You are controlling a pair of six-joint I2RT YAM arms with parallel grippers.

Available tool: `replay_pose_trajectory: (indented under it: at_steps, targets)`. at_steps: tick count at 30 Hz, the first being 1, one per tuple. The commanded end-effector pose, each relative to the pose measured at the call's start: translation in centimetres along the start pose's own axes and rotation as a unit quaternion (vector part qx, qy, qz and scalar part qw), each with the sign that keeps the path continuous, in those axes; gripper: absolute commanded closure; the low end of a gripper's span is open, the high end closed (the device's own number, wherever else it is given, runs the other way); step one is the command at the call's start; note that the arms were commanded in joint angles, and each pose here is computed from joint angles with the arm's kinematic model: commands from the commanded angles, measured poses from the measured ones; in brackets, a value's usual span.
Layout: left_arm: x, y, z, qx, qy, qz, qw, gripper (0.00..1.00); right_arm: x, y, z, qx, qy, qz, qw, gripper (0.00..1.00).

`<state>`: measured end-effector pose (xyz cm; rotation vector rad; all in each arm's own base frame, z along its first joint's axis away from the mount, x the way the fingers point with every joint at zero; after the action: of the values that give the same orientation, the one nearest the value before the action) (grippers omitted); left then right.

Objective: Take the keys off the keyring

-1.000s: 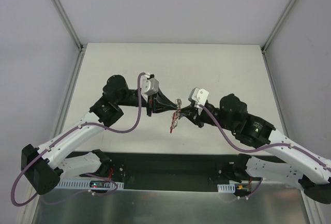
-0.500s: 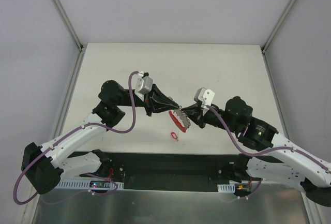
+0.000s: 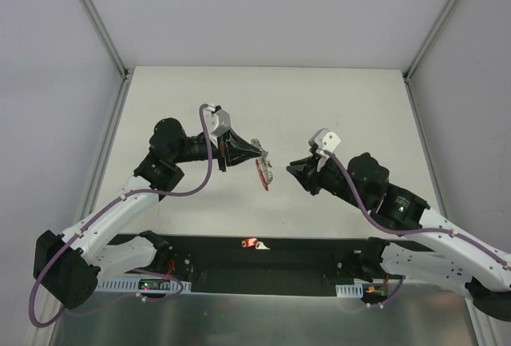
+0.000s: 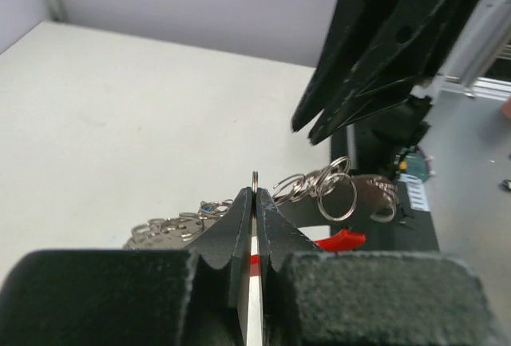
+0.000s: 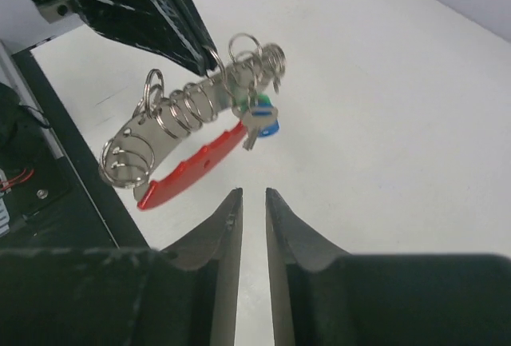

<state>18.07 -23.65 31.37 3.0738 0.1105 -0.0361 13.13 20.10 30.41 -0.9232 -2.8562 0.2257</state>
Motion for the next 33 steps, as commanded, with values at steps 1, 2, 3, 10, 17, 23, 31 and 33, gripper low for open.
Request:
replay_pose_trajectory:
  at_steps: [1, 2, 3, 10, 17, 23, 31, 33]
  targets:
    - [1.4, -2.9, 0.4, 0.024, 0.012, -0.096, 0.995, 1.00, -1.1, 0.8, 2.2, 0.040, 0.096, 0.083, 0.991, 0.79]
    - [1.3, -3.6, 0.4, 0.028, 0.018, -0.121, 0.992, 1.00, -1.0, 1.2, 3.1, 0.053, 0.109, 0.086, 0.989, 0.79]
    - [2.1, -4.6, 1.4, 0.052, 0.006, -0.178, 0.983, 1.00, -0.8, 1.4, 4.3, 0.067, 0.123, 0.083, 0.987, 0.78]
    - [3.9, -10.6, 3.8, 0.091, 0.030, -0.425, 0.900, 1.00, 1.6, 3.1, 8.1, 0.137, 0.180, 0.047, 0.973, 0.75]
    - [2.9, -14.4, 1.7, 0.042, 0.061, -0.533, 0.843, 1.00, 8.0, 6.1, 10.9, 0.288, 0.152, 0.044, 0.945, 0.63]
    - [2.1, -15.9, 0.9, 0.014, 0.070, -0.566, 0.822, 1.00, 11.2, 7.3, 13.9, 0.369, 0.131, 0.063, 0.918, 0.59]
    - [0.8, -18.5, -0.7, -0.037, 0.092, -0.619, 0.779, 1.00, 13.4, 7.5, 16.8, 0.416, 0.157, 0.078, 0.892, 0.57]
    - [0.6, -18.6, -0.7, -0.042, 0.090, -0.621, 0.778, 1.00, 13.7, 7.6, 17.9, 0.431, 0.155, 0.088, 0.885, 0.58]
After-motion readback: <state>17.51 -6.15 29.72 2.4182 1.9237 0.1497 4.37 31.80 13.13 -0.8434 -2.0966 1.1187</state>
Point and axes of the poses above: each gripper's point midway between its finger pads, its own y axis out along the fingers, its own x axis along the line the jaws close on, z = x × y, the point moved 6 cm from there along -y, back along the fingers, and after that the axes turned 5 degrees about y, right-handed, at the moved point
